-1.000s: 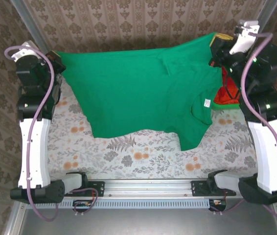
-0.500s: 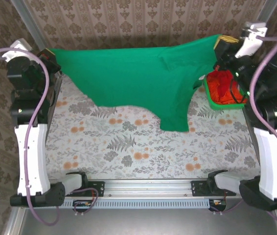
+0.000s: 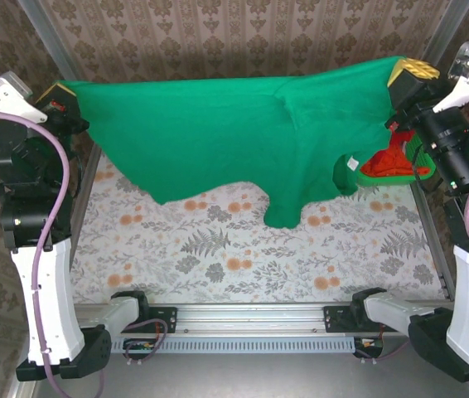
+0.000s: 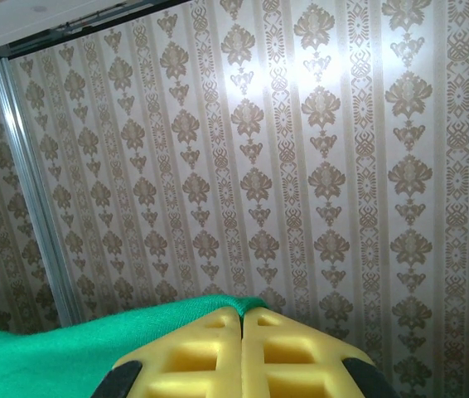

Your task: Fold and stack the t-shirts

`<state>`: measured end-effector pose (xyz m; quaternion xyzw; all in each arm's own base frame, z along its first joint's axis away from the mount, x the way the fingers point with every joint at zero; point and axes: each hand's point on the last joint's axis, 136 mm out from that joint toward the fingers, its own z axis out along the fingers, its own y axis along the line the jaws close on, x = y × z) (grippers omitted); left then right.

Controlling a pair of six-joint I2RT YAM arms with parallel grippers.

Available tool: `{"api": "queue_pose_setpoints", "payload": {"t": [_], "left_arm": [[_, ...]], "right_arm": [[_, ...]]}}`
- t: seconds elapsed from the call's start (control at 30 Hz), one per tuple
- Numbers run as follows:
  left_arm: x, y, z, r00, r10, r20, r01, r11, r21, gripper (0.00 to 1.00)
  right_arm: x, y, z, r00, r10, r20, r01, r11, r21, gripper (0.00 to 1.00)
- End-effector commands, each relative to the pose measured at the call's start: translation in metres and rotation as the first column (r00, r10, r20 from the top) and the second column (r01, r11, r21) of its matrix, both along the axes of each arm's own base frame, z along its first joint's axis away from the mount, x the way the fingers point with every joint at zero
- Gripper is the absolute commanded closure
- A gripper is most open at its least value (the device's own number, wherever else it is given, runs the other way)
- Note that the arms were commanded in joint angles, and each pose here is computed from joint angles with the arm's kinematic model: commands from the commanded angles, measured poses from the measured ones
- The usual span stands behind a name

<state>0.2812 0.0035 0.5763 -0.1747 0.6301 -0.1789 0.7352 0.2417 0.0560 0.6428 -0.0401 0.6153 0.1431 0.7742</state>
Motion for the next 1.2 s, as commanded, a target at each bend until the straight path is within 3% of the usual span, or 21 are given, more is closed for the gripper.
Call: {"api": "queue_pose_setpoints", "payload": {"t": [0.0,0.23,0.5,0.63,0.8,1.0,1.1,1.17], "left_arm": [[-0.005,0.012,0.011,0.998,0.064,0.020,-0.065,0.997,0.035,1.00],[0.037,0.015,-0.012,0.994,0.085,-0.064,-0.081,0.995,0.058,1.00],[0.118,0.019,-0.047,0.980,0.103,-0.172,-0.094,0.994,0.062,1.00],[0.145,0.019,-0.035,0.983,0.096,-0.159,-0.088,0.994,0.058,1.00],[0.160,0.016,0.007,0.993,0.075,-0.092,-0.069,0.995,0.067,1.00],[0.139,0.012,0.055,0.998,0.055,0.020,-0.056,0.996,0.075,1.00],[0.130,0.013,0.043,0.998,0.061,-0.005,-0.060,0.995,0.081,1.00],[0.129,0.014,0.012,0.996,0.066,-0.055,-0.061,0.995,0.084,1.00]], "right_arm": [[0.000,-0.006,0.014,0.999,-0.034,0.035,0.035,0.999,-0.008,1.00],[0.047,-0.005,0.002,0.996,-0.083,-0.021,0.082,0.996,-0.045,1.00],[0.151,-0.001,-0.038,0.975,-0.159,-0.156,0.146,0.985,-0.092,1.00],[0.182,0.003,-0.033,0.980,-0.133,-0.147,0.127,0.991,-0.049,1.00],[0.189,0.004,0.004,0.996,-0.068,-0.052,0.071,0.996,0.049,1.00],[0.168,-0.012,0.036,0.998,-0.052,0.040,0.046,0.991,0.129,1.00],[0.169,-0.013,0.017,0.998,-0.046,-0.032,0.050,0.993,0.109,1.00],[0.172,-0.011,-0.016,0.991,-0.037,-0.125,0.047,0.996,0.077,1.00]]}}
